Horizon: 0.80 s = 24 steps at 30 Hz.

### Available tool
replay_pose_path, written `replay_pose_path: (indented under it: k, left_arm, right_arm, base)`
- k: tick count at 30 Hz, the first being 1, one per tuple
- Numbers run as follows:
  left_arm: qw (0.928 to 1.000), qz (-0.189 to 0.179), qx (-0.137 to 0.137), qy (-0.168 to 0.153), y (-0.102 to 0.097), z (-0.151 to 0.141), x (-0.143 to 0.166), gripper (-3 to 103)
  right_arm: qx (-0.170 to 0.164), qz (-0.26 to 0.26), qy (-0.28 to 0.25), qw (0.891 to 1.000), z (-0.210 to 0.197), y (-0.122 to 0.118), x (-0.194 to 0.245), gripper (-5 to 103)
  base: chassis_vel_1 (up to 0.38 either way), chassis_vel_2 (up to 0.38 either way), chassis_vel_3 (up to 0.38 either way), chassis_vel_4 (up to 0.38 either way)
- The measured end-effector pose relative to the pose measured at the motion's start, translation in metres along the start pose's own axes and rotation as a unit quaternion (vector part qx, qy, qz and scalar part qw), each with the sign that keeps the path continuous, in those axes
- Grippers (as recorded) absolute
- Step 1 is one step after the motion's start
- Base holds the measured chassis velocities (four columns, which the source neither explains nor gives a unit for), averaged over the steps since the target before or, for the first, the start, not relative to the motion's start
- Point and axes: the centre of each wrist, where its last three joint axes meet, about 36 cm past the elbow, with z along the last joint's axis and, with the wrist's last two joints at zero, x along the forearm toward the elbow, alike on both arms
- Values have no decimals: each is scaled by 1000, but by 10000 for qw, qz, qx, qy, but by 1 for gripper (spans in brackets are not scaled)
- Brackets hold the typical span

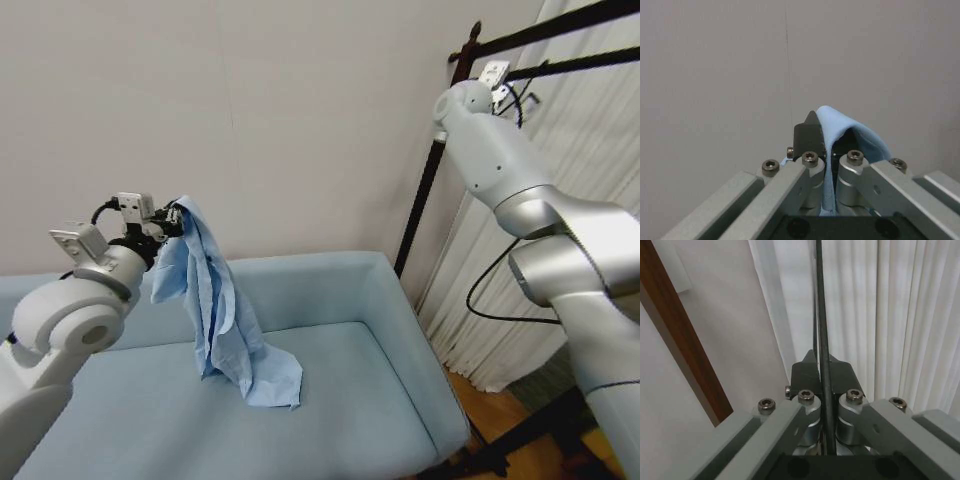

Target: Pick up the clothes from the sofa and hang them on the clothes hanger.

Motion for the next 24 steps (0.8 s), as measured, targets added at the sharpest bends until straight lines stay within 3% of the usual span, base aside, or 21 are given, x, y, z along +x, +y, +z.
replay_pose_path:
  k: [13,24]
  left_arm:
    - [10000,-38,22,-24,3,-1,-4,0]
    - [10000,-28,66,-5,1,3,-1,0]
  right_arm:
    - [51,-14,-188,9998,17,-2,-6,2]
    - [305,-64,-947,9950,22,-6,-8,2]
  base:
    - [0,0,0,0]
    - [0,0,0,0]
